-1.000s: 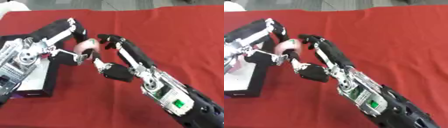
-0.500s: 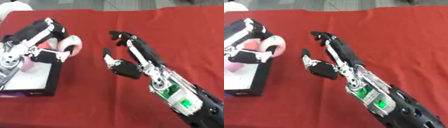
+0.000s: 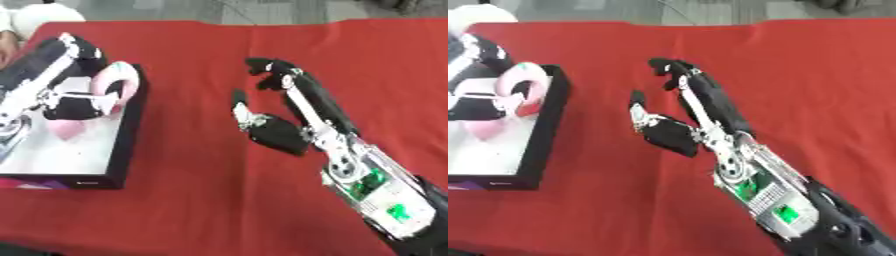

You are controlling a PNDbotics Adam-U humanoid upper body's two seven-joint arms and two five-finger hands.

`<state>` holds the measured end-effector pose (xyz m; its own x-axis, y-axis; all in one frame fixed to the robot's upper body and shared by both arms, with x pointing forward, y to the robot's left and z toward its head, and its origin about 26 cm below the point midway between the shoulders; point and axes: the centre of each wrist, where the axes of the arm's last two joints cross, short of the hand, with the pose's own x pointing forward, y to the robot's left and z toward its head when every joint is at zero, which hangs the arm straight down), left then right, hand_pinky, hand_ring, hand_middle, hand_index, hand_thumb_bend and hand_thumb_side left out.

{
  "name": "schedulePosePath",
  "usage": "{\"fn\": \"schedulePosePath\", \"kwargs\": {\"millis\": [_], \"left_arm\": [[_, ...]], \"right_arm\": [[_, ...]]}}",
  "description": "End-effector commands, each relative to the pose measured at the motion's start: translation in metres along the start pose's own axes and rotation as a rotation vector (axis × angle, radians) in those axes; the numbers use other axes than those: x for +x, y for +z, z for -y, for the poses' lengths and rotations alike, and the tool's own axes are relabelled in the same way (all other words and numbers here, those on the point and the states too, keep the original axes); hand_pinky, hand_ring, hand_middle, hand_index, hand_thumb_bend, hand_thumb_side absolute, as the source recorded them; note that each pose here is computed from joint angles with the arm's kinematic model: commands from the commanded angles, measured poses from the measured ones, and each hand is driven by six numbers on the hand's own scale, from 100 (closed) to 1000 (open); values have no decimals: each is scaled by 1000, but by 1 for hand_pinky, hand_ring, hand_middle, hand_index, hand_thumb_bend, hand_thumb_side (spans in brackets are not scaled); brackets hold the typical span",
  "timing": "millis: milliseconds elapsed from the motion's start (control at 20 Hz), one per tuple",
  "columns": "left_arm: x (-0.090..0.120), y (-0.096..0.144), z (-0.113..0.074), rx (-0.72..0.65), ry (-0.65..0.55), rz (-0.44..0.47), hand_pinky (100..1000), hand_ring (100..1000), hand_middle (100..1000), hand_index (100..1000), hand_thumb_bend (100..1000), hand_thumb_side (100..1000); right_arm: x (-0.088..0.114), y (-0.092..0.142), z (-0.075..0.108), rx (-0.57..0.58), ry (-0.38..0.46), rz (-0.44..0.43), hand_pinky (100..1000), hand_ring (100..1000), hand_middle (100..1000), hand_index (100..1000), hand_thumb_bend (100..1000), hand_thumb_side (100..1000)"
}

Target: Pick up the objects with one hand, pass them to the other hand, and then place them into the box on the other side of the table.

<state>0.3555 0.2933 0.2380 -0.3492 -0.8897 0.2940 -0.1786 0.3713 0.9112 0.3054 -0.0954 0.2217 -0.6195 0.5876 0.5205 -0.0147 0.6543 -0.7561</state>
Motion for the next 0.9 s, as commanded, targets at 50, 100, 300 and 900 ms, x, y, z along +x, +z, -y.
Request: {"fn": "schedulePosePath", "kwargs": {"millis": [50,100,300,900], "left_arm": [[-20,0,-14,57,-32,-70,652,497,367,318,100,129],[-25,1,-13,60,-31,-88,652,498,370,320,100,131],[-40,3,-9,65,-30,-143,655,505,389,342,100,138],[-60,6,-3,57,-52,-240,760,672,604,682,158,149]], "right_arm": [[5,0,11,-39,0,23,800,740,784,896,100,606],[5,0,12,-44,-1,22,800,740,783,895,100,606],[5,1,15,-64,-9,22,800,737,781,894,100,603],[5,1,19,-89,-22,16,800,731,778,892,100,615]]}}
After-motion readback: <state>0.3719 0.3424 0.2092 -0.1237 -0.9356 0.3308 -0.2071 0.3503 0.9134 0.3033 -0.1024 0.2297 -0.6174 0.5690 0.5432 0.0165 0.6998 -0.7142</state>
